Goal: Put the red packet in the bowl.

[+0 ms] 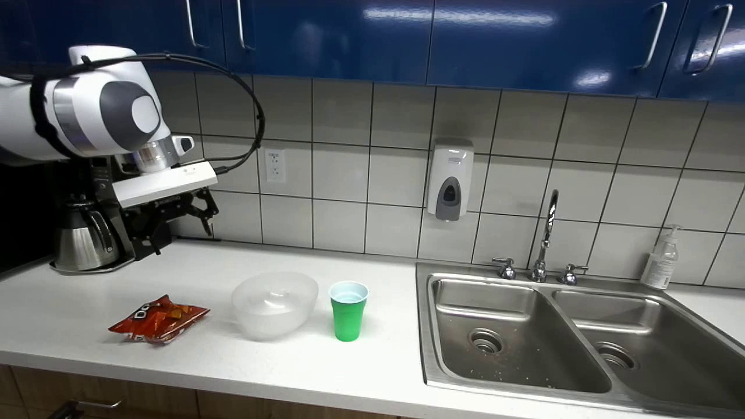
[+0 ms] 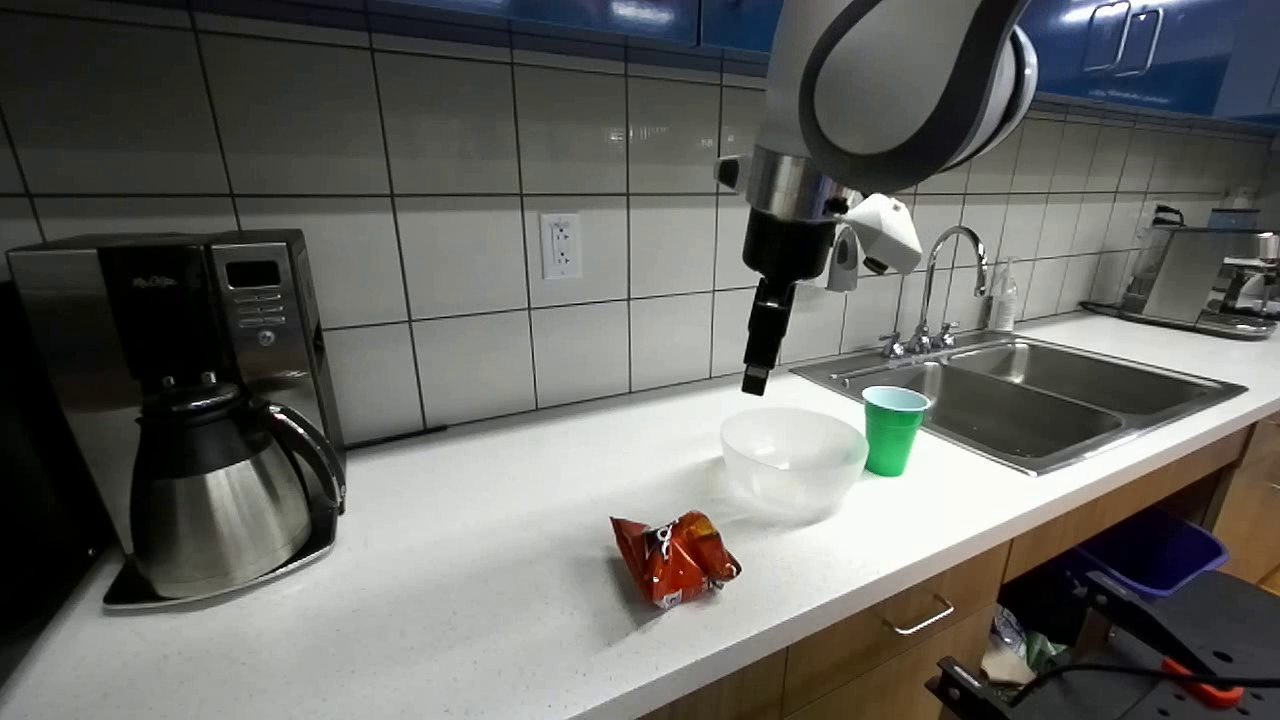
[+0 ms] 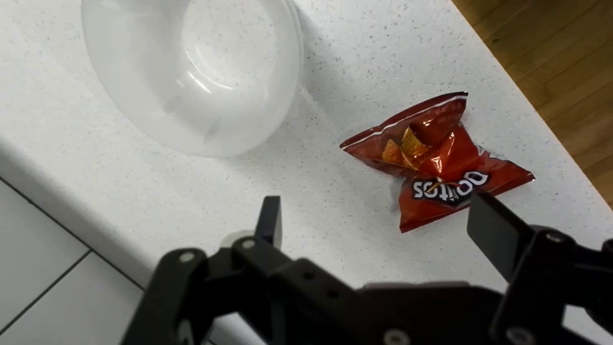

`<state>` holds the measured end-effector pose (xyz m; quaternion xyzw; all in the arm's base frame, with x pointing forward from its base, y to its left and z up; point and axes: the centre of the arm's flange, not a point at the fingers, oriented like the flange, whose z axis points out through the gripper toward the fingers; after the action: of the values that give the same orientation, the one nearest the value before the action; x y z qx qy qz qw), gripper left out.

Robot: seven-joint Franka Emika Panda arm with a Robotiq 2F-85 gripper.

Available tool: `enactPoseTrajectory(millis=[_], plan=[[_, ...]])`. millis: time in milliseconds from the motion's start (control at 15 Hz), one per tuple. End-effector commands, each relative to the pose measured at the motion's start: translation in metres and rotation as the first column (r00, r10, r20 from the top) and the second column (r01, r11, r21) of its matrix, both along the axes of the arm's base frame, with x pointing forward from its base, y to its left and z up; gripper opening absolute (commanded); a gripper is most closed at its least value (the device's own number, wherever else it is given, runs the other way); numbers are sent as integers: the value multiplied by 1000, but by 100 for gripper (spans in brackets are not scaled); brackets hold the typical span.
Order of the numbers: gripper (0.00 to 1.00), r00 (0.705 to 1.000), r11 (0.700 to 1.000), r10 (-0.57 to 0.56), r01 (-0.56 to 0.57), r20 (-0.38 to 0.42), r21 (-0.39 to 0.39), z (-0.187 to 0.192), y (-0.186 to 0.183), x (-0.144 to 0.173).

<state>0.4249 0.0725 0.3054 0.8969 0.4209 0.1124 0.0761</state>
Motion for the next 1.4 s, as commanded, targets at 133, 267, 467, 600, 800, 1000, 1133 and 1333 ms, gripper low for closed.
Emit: enactPoseTrajectory(millis=[133, 267, 467, 600, 800, 1000, 1133, 1333], plan=[[100, 985, 986, 166, -167, -47, -15, -34, 29, 30], [100, 970, 971, 232, -235, -66, -33, -43, 38, 37], [100, 944, 942, 321, -326, -76, -76, -56, 51, 46], [100, 917, 911, 389, -397, -85, -111, -61, 56, 49], [100, 887, 874, 451, -462, -102, -154, -70, 56, 53], [100, 865, 845, 487, -501, -116, -185, -76, 55, 49], [100, 850, 828, 509, -526, -132, -194, -82, 54, 44], [100, 831, 808, 535, -555, -150, -196, -93, 57, 39]])
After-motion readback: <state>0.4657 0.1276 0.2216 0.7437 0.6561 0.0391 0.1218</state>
